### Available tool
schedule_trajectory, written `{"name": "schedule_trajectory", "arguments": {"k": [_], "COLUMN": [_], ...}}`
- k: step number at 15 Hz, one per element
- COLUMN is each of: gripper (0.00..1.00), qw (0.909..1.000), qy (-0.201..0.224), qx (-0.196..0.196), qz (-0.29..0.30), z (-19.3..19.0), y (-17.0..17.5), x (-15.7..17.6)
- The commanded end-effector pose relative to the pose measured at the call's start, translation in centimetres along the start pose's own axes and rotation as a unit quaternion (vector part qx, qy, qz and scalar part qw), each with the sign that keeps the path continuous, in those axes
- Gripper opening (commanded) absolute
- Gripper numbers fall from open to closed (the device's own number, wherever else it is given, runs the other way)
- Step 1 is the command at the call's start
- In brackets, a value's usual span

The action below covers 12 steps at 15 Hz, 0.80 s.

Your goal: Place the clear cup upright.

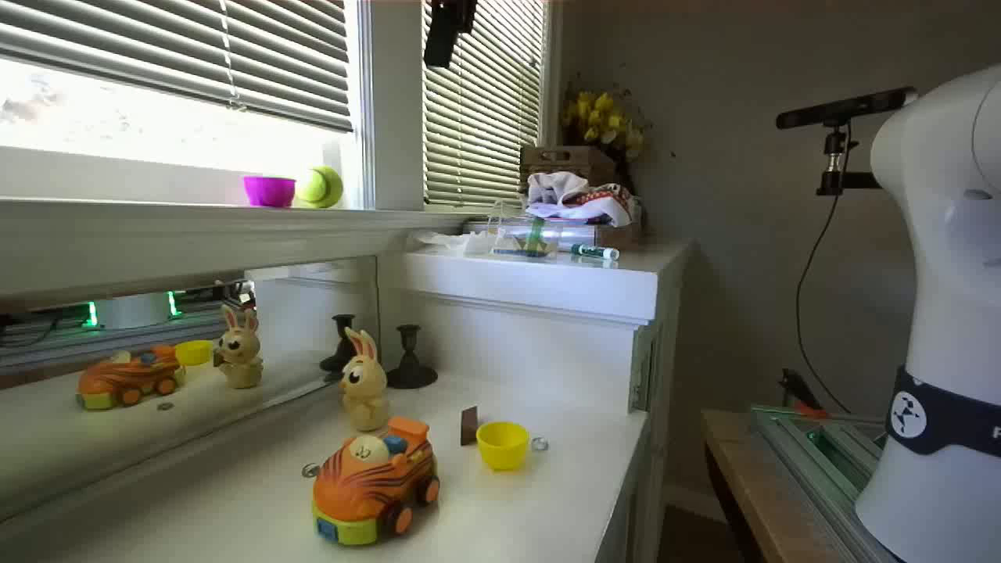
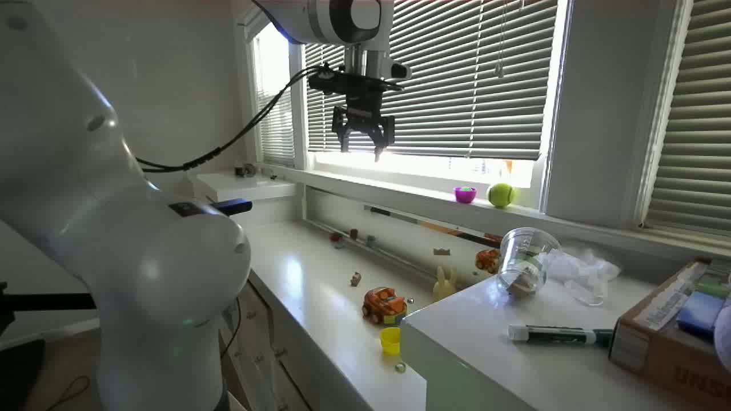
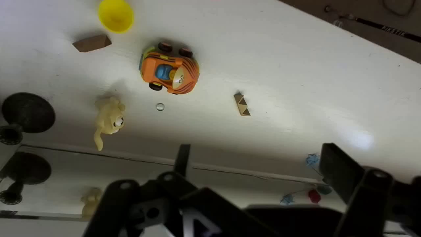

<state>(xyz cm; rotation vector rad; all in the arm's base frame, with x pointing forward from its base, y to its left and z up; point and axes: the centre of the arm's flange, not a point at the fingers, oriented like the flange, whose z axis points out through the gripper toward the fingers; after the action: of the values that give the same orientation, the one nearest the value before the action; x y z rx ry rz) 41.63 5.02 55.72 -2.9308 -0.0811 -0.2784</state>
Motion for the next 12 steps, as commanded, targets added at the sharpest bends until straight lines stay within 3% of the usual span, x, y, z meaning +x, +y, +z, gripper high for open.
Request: {"name": "schedule_trajectory", "arguments": {"k": [1, 8, 12], "gripper": [1.00, 1.00, 1.00], "qw": [1.0000, 1.0000, 0.9932], "qy": [0.000, 0.000, -0.024], "qx": [0.000, 0.000, 0.016], "qz": [0.000, 0.000, 0.113], "z": [0.0, 0.0, -0.7], "y": [0.0, 0.0, 3.2], "x": [0.0, 0.0, -0.5]}}
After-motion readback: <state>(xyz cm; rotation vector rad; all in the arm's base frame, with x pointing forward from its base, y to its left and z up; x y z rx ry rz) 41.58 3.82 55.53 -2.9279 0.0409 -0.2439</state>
